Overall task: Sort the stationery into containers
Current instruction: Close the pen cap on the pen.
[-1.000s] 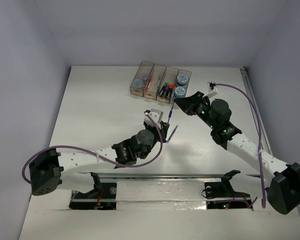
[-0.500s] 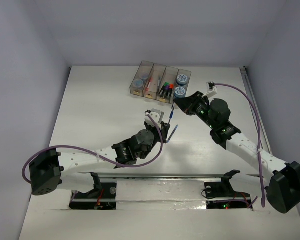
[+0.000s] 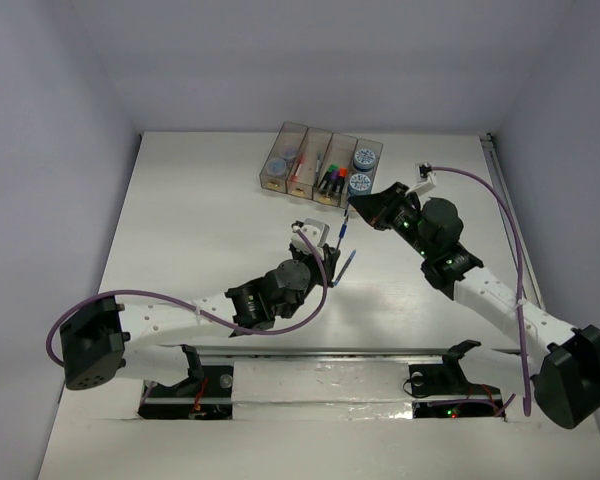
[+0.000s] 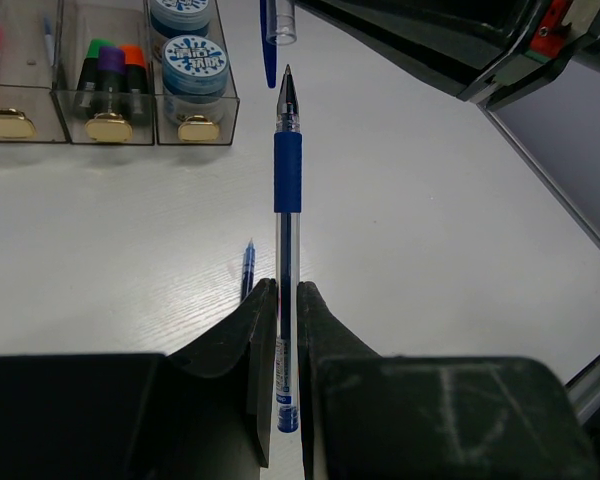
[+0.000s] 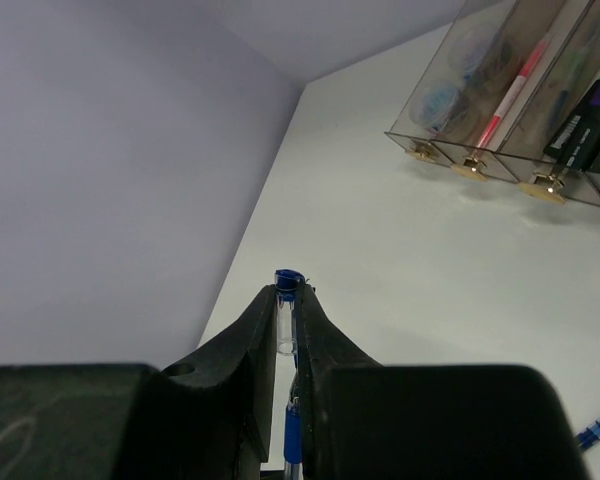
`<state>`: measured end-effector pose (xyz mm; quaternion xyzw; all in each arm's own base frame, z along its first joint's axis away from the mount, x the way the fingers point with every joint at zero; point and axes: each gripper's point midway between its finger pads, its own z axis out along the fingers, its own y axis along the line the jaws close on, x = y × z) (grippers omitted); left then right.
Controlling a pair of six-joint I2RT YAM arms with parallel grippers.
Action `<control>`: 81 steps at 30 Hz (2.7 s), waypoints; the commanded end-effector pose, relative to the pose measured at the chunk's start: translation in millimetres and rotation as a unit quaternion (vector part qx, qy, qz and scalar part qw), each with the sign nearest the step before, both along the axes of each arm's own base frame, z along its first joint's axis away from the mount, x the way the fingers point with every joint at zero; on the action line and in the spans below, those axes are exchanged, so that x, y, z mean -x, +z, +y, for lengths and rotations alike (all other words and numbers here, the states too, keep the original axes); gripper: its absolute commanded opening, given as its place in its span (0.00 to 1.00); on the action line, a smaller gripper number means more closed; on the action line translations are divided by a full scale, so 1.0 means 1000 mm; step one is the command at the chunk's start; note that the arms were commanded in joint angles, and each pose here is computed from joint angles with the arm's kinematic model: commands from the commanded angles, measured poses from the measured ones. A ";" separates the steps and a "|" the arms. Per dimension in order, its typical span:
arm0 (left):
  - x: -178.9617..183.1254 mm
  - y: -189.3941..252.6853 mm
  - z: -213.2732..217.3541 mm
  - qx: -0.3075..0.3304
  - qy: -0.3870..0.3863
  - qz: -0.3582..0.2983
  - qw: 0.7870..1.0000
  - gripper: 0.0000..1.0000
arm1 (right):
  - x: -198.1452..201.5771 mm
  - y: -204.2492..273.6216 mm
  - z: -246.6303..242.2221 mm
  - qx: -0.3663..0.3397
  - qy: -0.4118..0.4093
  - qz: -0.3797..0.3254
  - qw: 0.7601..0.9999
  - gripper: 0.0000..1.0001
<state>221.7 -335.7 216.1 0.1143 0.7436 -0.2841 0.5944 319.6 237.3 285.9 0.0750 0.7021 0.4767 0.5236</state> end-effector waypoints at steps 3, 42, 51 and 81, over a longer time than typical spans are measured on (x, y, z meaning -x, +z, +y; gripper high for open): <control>-0.007 0.027 -0.002 0.035 0.014 -0.012 0.999 0.00 | 0.004 0.028 -0.003 -0.014 -0.003 -0.048 0.999 0.08; -0.006 0.031 0.004 0.030 0.014 -0.019 0.999 0.00 | 0.004 0.012 -0.009 0.018 -0.020 -0.043 0.999 0.09; -0.003 0.035 0.000 0.038 -0.002 -0.024 0.999 0.00 | 0.000 0.004 -0.009 0.025 -0.024 -0.034 0.999 0.08; -0.006 0.038 0.005 0.043 0.017 -0.026 0.999 0.00 | 0.006 -0.002 0.000 0.028 -0.015 -0.031 0.999 0.09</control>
